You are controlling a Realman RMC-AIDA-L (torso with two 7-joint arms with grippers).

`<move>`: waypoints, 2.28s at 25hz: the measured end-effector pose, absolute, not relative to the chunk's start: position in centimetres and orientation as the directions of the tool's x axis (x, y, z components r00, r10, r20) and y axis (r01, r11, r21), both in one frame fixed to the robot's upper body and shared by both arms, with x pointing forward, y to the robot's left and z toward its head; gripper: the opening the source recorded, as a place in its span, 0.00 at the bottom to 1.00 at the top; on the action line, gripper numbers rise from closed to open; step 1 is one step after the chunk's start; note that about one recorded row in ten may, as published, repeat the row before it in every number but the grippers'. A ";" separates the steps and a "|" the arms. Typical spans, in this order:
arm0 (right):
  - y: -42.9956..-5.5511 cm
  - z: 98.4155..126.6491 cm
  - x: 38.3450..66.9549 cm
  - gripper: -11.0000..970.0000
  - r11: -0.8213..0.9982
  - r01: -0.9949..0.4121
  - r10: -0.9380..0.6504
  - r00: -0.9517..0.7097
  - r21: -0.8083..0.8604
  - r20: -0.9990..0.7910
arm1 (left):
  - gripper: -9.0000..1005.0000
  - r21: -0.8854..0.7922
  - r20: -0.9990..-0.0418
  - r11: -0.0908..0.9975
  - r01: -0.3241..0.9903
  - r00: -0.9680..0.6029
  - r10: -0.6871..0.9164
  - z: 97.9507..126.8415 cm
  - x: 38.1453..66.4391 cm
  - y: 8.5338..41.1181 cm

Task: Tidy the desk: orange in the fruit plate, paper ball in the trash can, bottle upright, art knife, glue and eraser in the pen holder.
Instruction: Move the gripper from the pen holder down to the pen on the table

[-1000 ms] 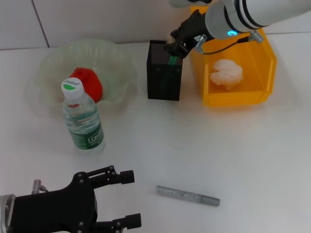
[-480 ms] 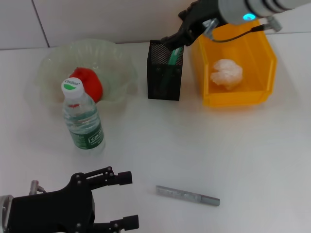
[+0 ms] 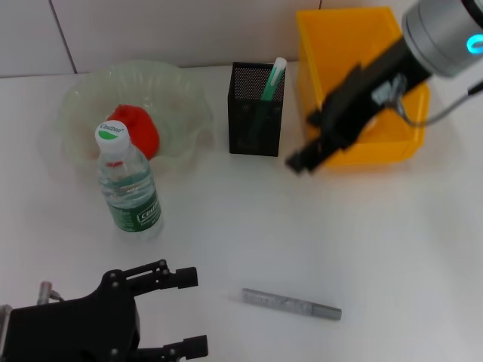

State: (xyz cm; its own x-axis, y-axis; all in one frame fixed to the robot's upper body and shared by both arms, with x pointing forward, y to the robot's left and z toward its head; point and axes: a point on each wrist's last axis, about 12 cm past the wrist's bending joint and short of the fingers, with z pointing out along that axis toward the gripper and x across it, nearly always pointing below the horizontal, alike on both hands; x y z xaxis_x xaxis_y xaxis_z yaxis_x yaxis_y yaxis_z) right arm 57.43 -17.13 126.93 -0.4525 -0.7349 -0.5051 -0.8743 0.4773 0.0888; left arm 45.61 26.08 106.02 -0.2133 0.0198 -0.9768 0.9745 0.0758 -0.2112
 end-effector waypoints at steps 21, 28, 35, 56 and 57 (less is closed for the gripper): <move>-12.1 118.3 55.2 0.72 0.278 -0.949 -0.907 -0.310 0.147 -0.284 | 0.81 -0.181 -0.981 0.092 0.979 -0.187 0.056 105.8 44.8 27.5; -10.8 117.3 54.7 0.71 0.250 -0.961 -0.925 -0.274 0.120 -0.265 | 0.81 -0.165 -0.982 0.097 0.982 -0.173 0.077 105.6 45.1 27.3; -10.2 116.2 54.7 0.71 0.257 -0.959 -0.926 -0.280 0.121 -0.252 | 0.81 -0.108 -0.985 0.145 0.984 -0.126 0.121 105.0 45.3 27.5; -8.6 113.7 53.6 0.71 0.179 -0.981 -0.961 -0.190 0.071 -0.201 | 0.81 -0.109 -0.979 0.179 0.978 -0.137 0.153 104.5 45.6 27.6; -8.6 113.7 53.6 0.71 0.179 -0.981 -0.961 -0.190 0.071 -0.201 | 0.81 -0.109 -0.979 0.179 0.978 -0.137 0.153 104.5 45.6 27.6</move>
State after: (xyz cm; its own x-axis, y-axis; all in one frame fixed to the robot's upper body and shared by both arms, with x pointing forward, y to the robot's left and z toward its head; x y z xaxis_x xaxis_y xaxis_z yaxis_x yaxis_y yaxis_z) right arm 53.64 -8.55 113.68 -0.1900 -0.9609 -0.2015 -0.9813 0.1791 0.0712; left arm 45.59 27.60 104.46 -0.1368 0.1531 -0.9787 0.9778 0.1792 -0.1087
